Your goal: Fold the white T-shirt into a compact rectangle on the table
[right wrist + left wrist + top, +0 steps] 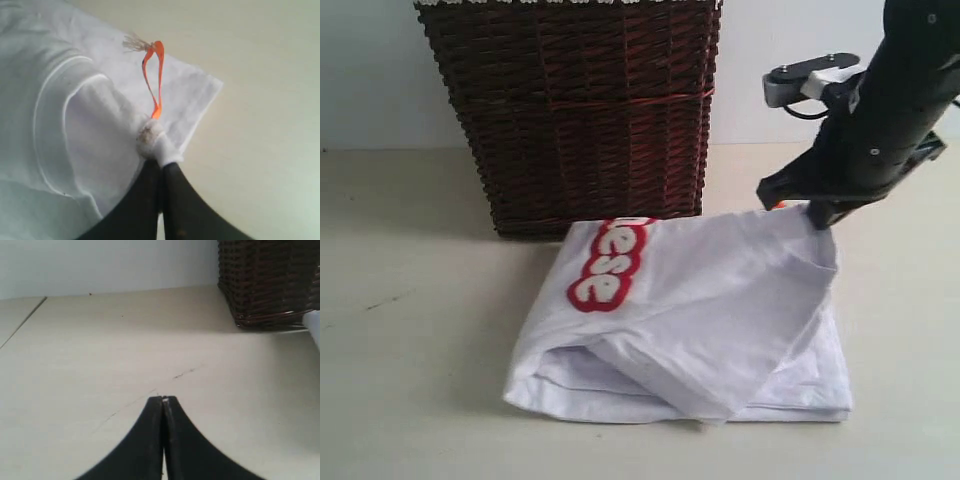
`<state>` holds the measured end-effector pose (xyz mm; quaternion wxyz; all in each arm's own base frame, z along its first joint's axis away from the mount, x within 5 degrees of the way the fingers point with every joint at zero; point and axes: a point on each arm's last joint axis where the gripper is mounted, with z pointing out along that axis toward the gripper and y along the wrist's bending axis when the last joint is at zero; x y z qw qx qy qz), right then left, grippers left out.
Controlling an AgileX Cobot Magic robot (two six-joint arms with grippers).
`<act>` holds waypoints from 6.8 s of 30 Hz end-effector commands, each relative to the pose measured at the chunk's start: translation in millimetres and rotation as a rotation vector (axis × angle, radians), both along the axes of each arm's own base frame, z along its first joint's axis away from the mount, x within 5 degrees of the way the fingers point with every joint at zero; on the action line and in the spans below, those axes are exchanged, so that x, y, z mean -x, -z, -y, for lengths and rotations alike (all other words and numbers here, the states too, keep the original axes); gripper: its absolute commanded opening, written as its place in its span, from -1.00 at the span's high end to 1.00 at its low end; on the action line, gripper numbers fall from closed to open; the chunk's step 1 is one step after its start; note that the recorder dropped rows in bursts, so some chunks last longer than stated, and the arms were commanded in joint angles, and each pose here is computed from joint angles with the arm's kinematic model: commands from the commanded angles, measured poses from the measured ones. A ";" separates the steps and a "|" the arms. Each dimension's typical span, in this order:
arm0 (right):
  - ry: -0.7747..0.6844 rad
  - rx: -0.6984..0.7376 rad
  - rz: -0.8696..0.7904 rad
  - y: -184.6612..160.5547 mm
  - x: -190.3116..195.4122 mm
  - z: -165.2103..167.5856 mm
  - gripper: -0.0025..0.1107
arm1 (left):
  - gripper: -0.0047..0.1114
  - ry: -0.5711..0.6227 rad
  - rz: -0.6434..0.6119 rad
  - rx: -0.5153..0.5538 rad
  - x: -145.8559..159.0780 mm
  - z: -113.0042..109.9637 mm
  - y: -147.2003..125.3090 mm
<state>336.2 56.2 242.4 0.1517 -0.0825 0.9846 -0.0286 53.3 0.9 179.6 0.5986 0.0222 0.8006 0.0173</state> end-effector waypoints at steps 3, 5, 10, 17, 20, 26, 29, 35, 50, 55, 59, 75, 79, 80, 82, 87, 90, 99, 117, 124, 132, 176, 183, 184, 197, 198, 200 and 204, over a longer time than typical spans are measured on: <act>0.038 0.168 -0.045 8.9 1.3 15.6 0.96 | 0.92 -0.001 0.009 0.002 0.3 0.0 -0.7; 0.016 0.248 -0.071 25.0 -4.3 20.5 0.96 | 0.92 -0.001 0.009 0.002 0.3 0.0 -0.7; 0.158 0.612 -0.149 58.1 -15.1 47.7 0.84 | 0.92 -0.001 0.009 0.002 0.3 0.0 -0.7; 0.140 0.590 -0.173 75.3 -20.4 44.6 0.07 | 0.92 -0.001 0.009 0.002 0.3 0.0 -0.7; 0.157 0.541 -0.157 64.7 -23.0 41.1 0.11 | 0.92 -0.001 0.009 0.002 0.3 0.0 -0.7; -0.001 0.123 -0.077 40.9 -23.6 5.6 0.81 | 0.92 -0.001 0.009 0.002 0.3 0.0 -0.7; -0.138 -0.168 -0.052 30.7 -19.2 -27.6 0.96 | 0.92 -0.001 0.009 0.002 0.3 0.0 -0.7; -0.277 -0.165 -0.088 63.2 -10.3 -67.2 0.96 | 0.92 -0.001 0.009 0.002 0.3 0.0 -0.7; -0.354 -0.030 -0.339 144.8 4.6 -98.6 0.96 | 0.92 -0.001 0.009 0.002 0.3 0.0 -0.7; -0.470 -0.041 -0.346 140.7 21.5 -132.0 0.96 | 0.92 -0.001 0.009 0.002 0.3 0.0 -0.7; -0.516 -0.093 -0.252 125.1 24.8 -157.1 0.96 | 0.92 -0.001 0.009 0.002 0.3 0.0 -0.7; -0.519 -0.197 -0.028 82.2 24.0 -168.0 0.96 | 0.92 -0.001 0.009 0.002 0.3 0.0 -0.7; -0.438 -0.149 0.050 66.7 24.4 -146.5 0.96 | 0.92 -0.001 0.009 0.002 0.3 0.0 -0.7; -0.414 -0.138 0.049 67.4 25.0 -142.5 0.96 | 0.92 -0.001 0.009 0.002 0.3 0.0 -0.7; -0.389 -0.095 0.033 74.1 27.4 -134.4 0.96 | 0.92 -0.001 0.009 0.002 0.3 0.0 -0.7; -0.345 -0.064 0.041 93.0 36.4 -124.1 0.96 | 0.92 -0.001 0.009 0.002 0.3 0.0 -0.7; -0.344 -0.058 0.018 105.2 41.9 -121.0 0.96 | 0.92 -0.001 0.009 0.002 0.3 0.0 -0.7; -0.343 -0.034 -0.055 141.5 40.4 -123.2 0.96 | 0.92 -0.001 0.009 0.002 0.3 0.0 -0.7; -0.370 -0.200 0.401 -26.2 57.5 -112.1 0.96 | 0.92 -0.001 0.009 0.002 0.3 0.0 -0.7; -0.362 -0.322 0.719 -130.6 120.5 -72.6 0.96 | 0.92 -0.001 0.009 0.002 0.3 0.0 -0.7; -0.343 -0.458 1.072 -206.9 222.3 -9.0 0.96 | 0.92 -0.001 0.009 0.002 0.3 0.0 -0.7; -0.085 0.034 1.947 -199.1 380.5 62.4 0.96 | 0.92 -0.001 0.009 0.002 0.3 0.0 -0.7; 0.050 0.152 1.766 -141.0 330.1 57.7 0.96 | 0.92 -0.001 0.009 0.002 0.3 0.0 -0.7; 0.063 0.144 1.751 -134.1 325.4 58.2 0.96 | 0.92 -0.001 0.009 0.002 0.3 0.0 -0.7; 0.129 0.064 1.440 21.1 281.8 64.9 0.96 | 0.92 -0.001 0.009 0.002 0.3 0.0 -0.7; 0.128 0.066 1.456 19.7 282.0 64.8 0.96 | 0.92 -0.001 0.009 0.002 0.3 0.0 -0.7; 0.167 0.051 1.319 32.3 280.8 66.8 0.96 | 0.92 -0.001 0.007 0.002 0.4 0.0 -0.5; 0.185 0.043 1.241 39.4 280.8 67.5 0.96 | 0.92 -0.001 0.007 0.000 0.4 0.0 -0.5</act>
